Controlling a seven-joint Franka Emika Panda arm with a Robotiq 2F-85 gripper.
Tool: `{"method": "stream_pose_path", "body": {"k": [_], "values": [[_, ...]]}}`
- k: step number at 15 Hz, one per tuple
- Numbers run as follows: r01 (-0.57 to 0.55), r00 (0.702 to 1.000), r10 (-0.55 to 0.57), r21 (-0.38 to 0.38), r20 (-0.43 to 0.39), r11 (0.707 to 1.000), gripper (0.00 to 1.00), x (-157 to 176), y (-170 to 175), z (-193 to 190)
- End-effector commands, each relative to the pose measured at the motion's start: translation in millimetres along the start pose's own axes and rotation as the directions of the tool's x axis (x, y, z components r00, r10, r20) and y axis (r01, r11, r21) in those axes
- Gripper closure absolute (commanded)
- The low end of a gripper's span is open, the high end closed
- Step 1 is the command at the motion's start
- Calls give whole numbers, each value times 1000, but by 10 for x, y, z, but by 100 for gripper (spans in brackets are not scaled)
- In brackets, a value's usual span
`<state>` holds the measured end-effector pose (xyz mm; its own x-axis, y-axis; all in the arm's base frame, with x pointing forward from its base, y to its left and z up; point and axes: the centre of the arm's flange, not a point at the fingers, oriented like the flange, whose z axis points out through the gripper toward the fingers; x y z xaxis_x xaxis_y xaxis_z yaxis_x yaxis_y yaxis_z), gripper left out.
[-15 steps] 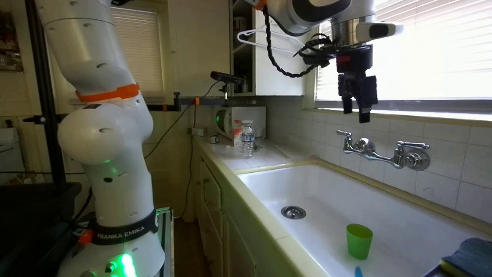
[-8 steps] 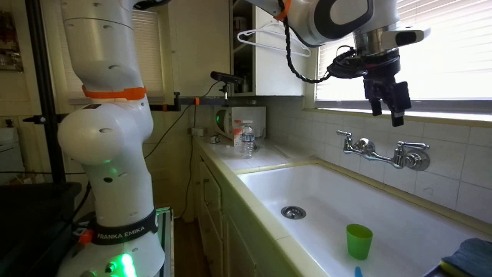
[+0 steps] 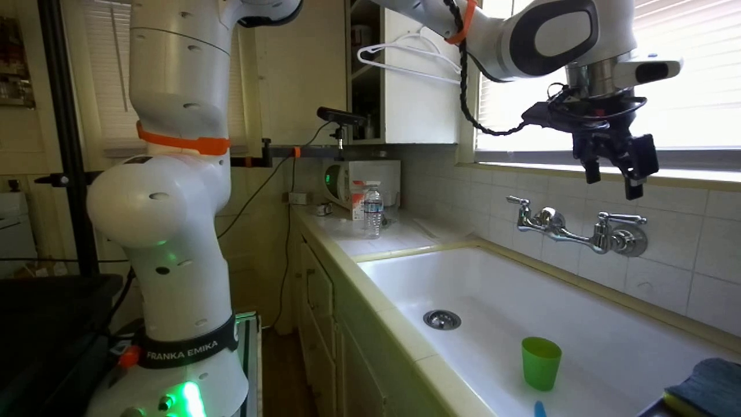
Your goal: Open then close the water to the kitchen faucet
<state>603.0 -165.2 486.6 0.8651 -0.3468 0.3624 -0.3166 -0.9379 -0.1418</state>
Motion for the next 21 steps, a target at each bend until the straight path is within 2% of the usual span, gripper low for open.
{"method": "stream_pose_path", "body": {"k": [1, 4, 6, 7, 11, 12, 14, 21], "values": [[27, 999, -27, 26, -18, 999, 0, 290, 18, 128], [42, 999, -41, 27, -21, 999, 0, 421, 23, 246], [23, 1000, -23, 13, 6, 1000, 0, 478, 31, 318], [34, 999, -34, 8, -17, 999, 0, 309, 7, 200], [33, 999, -33, 2, -13, 999, 0, 380, 26, 313], [-8, 998, 9, 5, -61, 1000, 0, 458, 43, 339], [-8, 997, 9, 21, -74, 1000, 0, 601, 81, 368], [54, 997, -53, 21, -58, 998, 0, 856, 79, 624]]}}
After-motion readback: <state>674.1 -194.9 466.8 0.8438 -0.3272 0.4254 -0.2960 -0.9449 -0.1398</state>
